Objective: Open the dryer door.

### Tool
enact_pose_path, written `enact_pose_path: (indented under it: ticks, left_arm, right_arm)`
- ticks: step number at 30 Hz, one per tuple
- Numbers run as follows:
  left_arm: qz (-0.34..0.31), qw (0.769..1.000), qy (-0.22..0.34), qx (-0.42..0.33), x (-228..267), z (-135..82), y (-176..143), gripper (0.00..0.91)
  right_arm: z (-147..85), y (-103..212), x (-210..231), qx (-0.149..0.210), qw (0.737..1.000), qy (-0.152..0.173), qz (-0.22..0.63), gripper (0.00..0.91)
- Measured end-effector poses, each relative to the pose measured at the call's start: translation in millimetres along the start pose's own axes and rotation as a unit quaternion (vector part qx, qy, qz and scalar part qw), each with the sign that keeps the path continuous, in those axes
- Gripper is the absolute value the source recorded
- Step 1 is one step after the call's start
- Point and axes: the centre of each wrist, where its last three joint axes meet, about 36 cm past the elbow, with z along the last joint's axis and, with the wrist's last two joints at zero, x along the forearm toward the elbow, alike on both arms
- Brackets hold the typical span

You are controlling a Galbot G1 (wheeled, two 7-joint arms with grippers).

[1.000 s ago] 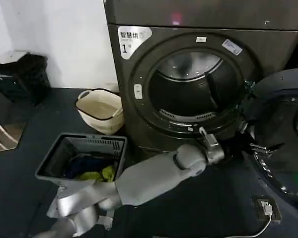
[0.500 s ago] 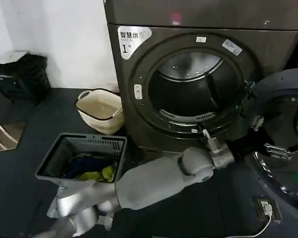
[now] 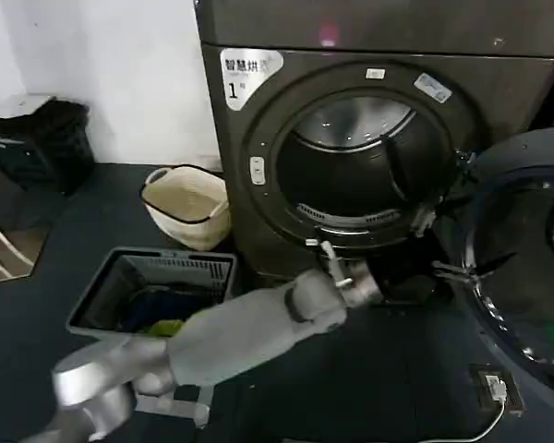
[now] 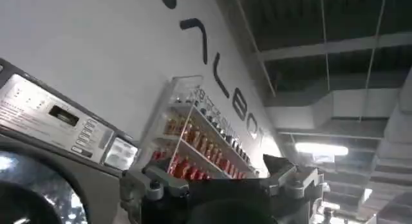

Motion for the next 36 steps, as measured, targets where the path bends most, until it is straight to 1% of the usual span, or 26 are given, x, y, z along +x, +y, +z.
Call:
enact_pose_path:
  ticks: [5,11,16,19,23,26,30,36]
  left_arm:
    - [-0.002,1.000,0.019,-0.017,21,-11,10,0.907]
    - [-0.003,0.996,0.089,-0.033,55,-29,27,0.907]
    - [-0.006,0.988,0.154,-0.032,82,-61,45,0.907]
    - [0.004,0.984,0.171,-0.042,99,-79,53,0.907]
    - [0.009,0.977,0.208,-0.057,128,-99,62,0.907]
    - [0.008,0.962,0.264,-0.066,153,-114,69,0.907]
    - [0.010,0.936,0.344,-0.073,187,-134,78,0.907]
    - [0.015,0.873,0.478,-0.099,234,-169,102,0.907]
  right_arm:
    - [-2,-2,-2,0.002,1.000,-0.002,0.002,0.907]
    - [-3,-1,-5,0.000,1.000,-0.005,0.004,0.907]
    - [-4,2,-7,-0.003,1.000,-0.010,0.002,0.907]
    - [-6,2,-9,-0.006,1.000,-0.015,0.005,0.907]
    - [-13,3,-9,-0.006,1.000,-0.022,0.006,0.907]
    - [-18,3,-8,0.001,1.000,-0.027,0.006,0.907]
    - [-24,0,-7,0.009,0.999,-0.034,0.006,0.907]
    - [-28,-4,-6,0.020,0.999,-0.037,0.015,0.907]
